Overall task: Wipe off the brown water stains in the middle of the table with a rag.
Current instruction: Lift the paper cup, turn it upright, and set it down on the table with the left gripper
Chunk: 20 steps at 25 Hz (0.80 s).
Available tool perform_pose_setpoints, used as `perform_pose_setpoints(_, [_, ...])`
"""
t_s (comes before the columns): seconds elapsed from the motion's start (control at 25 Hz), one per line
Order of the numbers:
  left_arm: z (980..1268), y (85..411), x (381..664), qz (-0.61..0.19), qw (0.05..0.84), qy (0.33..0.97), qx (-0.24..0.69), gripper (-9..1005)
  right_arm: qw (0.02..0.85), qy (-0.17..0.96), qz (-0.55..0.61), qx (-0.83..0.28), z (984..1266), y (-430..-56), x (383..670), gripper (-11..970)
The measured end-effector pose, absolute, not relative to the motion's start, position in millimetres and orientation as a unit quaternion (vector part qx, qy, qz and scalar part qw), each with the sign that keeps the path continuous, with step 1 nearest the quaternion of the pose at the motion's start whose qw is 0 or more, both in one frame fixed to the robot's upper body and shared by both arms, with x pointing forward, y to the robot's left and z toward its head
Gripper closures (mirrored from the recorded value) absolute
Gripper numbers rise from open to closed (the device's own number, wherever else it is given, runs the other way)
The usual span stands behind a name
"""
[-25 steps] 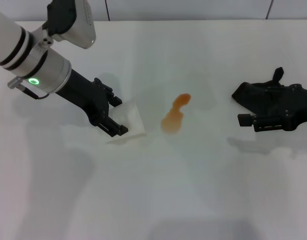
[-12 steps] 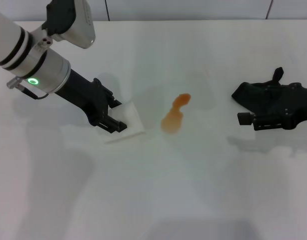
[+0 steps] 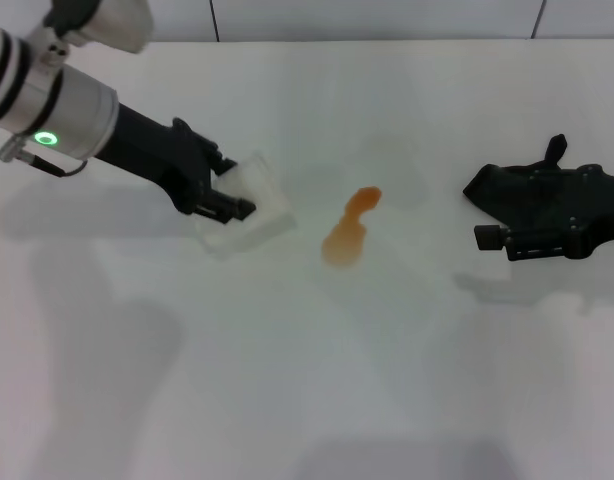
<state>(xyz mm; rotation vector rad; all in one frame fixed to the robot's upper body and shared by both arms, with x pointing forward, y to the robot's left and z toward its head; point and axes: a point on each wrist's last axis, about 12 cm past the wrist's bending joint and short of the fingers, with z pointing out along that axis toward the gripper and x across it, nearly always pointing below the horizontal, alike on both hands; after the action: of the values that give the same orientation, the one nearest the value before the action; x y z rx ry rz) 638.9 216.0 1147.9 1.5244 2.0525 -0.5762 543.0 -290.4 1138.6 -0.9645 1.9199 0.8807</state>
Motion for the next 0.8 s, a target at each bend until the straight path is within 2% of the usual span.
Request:
perform_pose_setpoints(0.48, [1147.0,247.5,621.9,-0.286,0.402,0.735,0.465,421,0.397,0.756,0.350,-0.385,1139.0,-288.0,543.4,131])
perform_pose_setpoints(0.8, [1130.5,279.0,596.6,-0.310,0.477,0.721,0.395,423,0.391,0.753,0.357,-0.391,1137.4,-282.1,542.1,132])
